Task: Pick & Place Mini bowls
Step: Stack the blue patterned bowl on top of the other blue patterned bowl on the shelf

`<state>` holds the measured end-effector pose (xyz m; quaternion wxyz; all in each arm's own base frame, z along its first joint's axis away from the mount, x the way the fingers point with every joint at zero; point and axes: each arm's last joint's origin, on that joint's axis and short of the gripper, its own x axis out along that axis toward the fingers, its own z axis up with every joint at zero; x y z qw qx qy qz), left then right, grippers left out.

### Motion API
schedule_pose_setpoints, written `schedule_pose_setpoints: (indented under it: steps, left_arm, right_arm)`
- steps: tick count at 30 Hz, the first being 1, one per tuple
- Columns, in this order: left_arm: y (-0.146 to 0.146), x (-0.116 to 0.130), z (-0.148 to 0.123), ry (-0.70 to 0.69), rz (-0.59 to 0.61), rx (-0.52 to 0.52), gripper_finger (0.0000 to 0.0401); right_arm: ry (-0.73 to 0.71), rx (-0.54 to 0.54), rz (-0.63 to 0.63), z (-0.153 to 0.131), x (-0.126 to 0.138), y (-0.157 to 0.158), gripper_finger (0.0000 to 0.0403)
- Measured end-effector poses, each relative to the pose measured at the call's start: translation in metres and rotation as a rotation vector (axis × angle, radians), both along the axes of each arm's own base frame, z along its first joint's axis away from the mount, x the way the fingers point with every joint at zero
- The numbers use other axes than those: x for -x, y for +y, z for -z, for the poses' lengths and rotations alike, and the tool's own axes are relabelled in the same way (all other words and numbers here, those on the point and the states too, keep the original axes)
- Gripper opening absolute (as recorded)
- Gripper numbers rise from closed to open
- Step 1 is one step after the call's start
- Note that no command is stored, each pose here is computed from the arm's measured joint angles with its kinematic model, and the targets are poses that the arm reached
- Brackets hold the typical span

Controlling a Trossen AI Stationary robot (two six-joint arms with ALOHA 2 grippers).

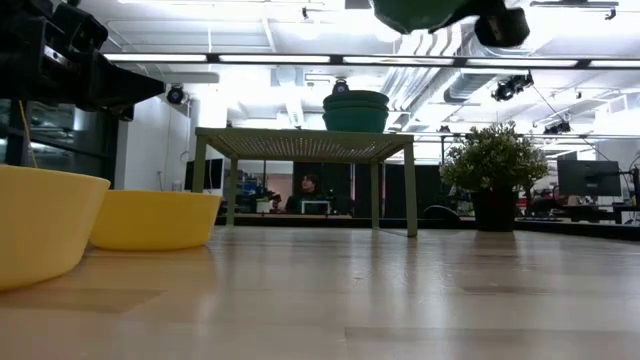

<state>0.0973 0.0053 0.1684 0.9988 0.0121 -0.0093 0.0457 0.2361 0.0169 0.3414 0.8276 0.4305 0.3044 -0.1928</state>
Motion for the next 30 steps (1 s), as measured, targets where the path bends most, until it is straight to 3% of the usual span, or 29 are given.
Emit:
schedule_pose_setpoints:
  steps: [7, 14, 23, 30]
  left_arm:
    - [0.0, 0.0, 0.0, 0.0, 0.0, 0.0, 0.0007]
    - [0.0, 0.0, 0.0, 0.0, 0.0, 0.0, 0.0007]
    - [0.0, 0.0, 0.0, 0.0, 0.0, 0.0, 0.0007]
    - [0.0, 0.0, 0.0, 0.0, 0.0, 0.0, 0.0007]
  right_arm:
    - [0.09, 0.109, 0.08, -0.051, 0.013, -0.043, 0.0003]
    - [0.134, 0.136, 0.175, -0.081, 0.008, -0.081, 0.0003]
    - [0.14, 0.108, 0.265, -0.091, -0.021, -0.134, 0.0003]
    - [0.143, 0.047, 0.267, -0.083, -0.052, -0.173, 0.0003]
